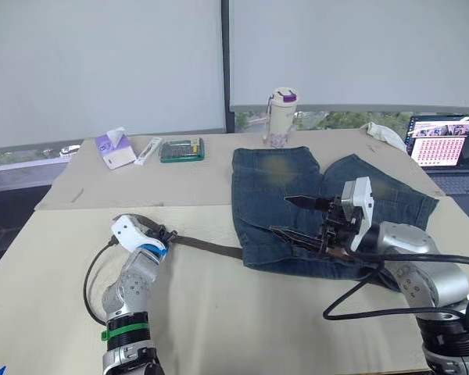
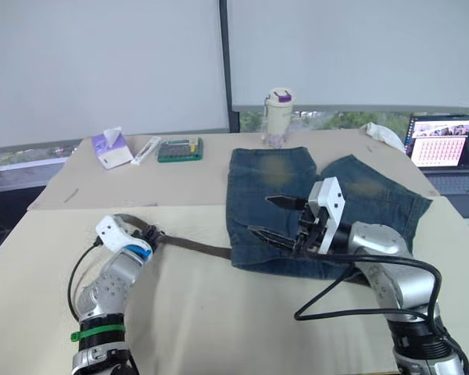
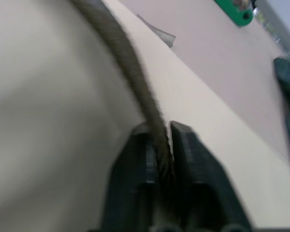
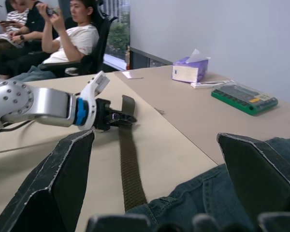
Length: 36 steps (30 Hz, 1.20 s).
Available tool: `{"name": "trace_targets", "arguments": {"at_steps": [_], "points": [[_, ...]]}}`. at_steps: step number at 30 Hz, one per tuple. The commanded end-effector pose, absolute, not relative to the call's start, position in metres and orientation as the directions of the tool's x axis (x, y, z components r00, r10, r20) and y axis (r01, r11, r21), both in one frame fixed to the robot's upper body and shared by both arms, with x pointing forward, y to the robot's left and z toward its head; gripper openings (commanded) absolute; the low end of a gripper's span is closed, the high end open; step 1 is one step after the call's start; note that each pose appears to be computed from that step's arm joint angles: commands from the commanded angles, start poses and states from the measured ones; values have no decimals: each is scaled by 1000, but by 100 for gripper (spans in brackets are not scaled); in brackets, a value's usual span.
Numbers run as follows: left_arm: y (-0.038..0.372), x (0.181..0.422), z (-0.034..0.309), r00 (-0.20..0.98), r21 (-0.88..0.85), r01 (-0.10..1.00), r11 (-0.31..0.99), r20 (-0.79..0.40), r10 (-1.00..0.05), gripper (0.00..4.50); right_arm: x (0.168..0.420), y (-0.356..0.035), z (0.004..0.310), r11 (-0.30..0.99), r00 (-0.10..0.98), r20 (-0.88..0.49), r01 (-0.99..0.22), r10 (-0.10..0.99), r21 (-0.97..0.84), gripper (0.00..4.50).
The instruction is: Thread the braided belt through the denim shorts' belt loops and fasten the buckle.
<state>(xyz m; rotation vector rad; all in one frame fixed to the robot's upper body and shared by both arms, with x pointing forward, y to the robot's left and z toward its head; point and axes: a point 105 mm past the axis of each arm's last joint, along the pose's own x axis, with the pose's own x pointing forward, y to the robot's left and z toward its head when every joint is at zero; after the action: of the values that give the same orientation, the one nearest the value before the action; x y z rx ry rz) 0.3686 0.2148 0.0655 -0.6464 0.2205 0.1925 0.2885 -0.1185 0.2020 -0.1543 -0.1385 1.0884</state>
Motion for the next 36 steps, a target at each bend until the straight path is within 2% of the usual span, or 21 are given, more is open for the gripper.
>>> {"name": "trace_targets", "arguments": {"at_steps": [1, 4, 6, 9, 13, 16, 19, 24, 28, 32, 36], "points": [[217, 374, 92, 987, -451, -152, 879, -123, 107, 3, 284, -116, 213, 464, 460, 73, -861, 885, -210, 450], [205, 378, 117, 999, -252, -38, 967, 18, 44, 3, 287, -112, 212, 488, 482, 82, -849, 872, -201, 450], [189, 379, 134, 992, -66, 53, 996, 120, -45, 3, 293, -112, 215, 540, 531, 102, -824, 842, -171, 450], [164, 376, 147, 960, 191, 160, 968, 198, -198, 3, 298, -106, 221, 587, 572, 147, -803, 807, -103, 450], [132, 371, 162, 898, 378, 230, 897, 272, -345, 3, 306, -94, 221, 638, 634, 169, -769, 754, 39, 450], [117, 367, 168, 863, 424, 257, 868, 303, -404, 3, 305, -86, 212, 627, 645, 142, -764, 751, 153, 450], [96, 361, 171, 813, 471, 307, 827, 322, -485, 3, 299, -73, 186, 590, 638, 49, -735, 768, 335, 450], [80, 355, 167, 780, 491, 351, 798, 318, -539, 3, 299, -61, 171, 572, 665, 12, -652, 747, 498, 450], [73, 354, 167, 764, 509, 367, 778, 313, -565, 3, 306, -56, 181, 523, 702, 85, -601, 707, 605, 450], [71, 355, 168, 755, 523, 372, 767, 310, -578, 3, 319, -66, 199, 458, 768, 174, -530, 616, 714, 450], [72, 355, 166, 755, 534, 370, 760, 303, -581, 3, 323, -74, 205, 413, 795, 193, -486, 575, 771, 450]]}}
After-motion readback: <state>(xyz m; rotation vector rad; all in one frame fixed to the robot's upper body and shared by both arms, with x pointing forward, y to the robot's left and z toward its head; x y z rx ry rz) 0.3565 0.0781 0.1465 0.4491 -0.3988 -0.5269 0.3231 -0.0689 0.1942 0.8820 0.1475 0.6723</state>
